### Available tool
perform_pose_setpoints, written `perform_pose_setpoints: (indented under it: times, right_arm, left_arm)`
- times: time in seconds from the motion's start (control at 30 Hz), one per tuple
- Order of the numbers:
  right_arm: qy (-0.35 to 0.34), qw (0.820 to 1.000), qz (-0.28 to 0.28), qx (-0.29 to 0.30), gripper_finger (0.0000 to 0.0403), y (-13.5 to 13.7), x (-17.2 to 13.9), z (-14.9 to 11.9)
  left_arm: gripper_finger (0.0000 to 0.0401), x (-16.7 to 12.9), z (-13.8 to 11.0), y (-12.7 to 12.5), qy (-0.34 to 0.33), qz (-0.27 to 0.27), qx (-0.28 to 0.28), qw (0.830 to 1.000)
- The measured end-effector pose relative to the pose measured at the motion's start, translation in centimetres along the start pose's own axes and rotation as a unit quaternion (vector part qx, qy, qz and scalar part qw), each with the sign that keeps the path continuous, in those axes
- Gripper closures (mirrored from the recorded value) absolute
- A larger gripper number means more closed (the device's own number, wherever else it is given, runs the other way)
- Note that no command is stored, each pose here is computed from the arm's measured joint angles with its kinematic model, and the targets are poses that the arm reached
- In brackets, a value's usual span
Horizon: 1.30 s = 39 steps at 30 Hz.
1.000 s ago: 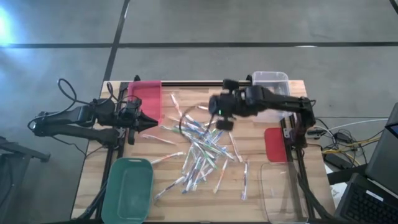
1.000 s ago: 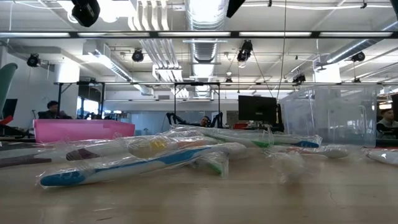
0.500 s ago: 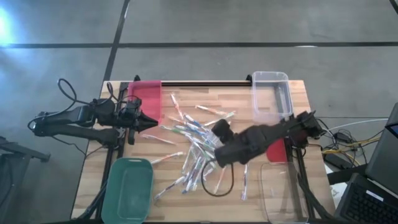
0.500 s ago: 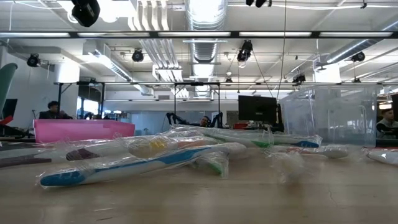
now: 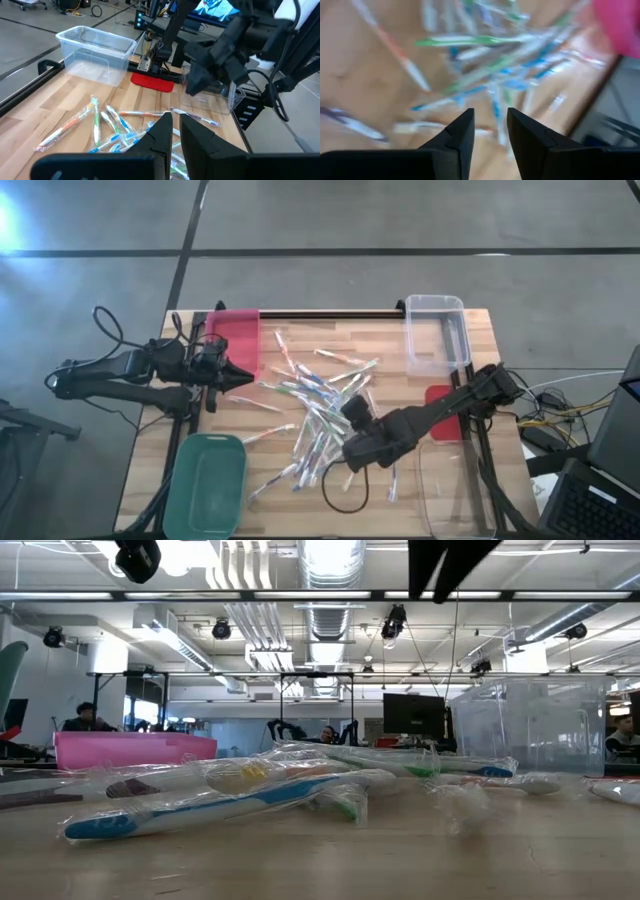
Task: Pick & Place Toothbrushes
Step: Put the blue toothbrush into the top transparent bin
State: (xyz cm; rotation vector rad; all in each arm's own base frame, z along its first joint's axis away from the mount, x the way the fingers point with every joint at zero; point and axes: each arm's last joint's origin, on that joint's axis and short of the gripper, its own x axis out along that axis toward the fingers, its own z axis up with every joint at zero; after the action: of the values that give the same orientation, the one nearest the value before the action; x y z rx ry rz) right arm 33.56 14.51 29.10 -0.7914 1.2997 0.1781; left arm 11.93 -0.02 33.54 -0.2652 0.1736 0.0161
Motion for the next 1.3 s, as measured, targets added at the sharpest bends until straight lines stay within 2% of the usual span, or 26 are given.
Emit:
perform_pose_setpoints:
  times: [0.1, 0.23, 0.5, 1.07, 1.3]
  right_arm:
    - [-0.001, 1.000, 0.026, -0.001, 0.0279, 0.7, 1.2, 0.0]
    - [-0.012, 0.999, 0.036, 0.004, 0.0270, 1.3, 2.6, 0.1]
    - [-0.074, 0.994, 0.070, 0.035, 0.0262, 2.6, 5.0, 1.0]
    - [-0.096, 0.989, 0.101, 0.059, 0.0299, 4.7, 8.4, 0.6]
    - [-0.076, 0.989, 0.105, 0.065, 0.0308, 5.3, 9.4, -0.2]
  left_arm:
    - [0.0362, 0.0, 0.0, 0.0, 0.000, 0.000, 0.000, 1.000]
    - [0.0362, 0.0, 0.0, 0.0, 0.000, 0.000, 0.000, 1.000]
    - [0.0362, 0.0, 0.0, 0.0, 0.000, 0.000, 0.000, 1.000]
    - [0.0362, 0.0, 0.0, 0.0, 0.000, 0.000, 0.000, 1.000]
    - [0.0362, 0.0, 0.0, 0.0, 0.000, 0.000, 0.000, 1.000]
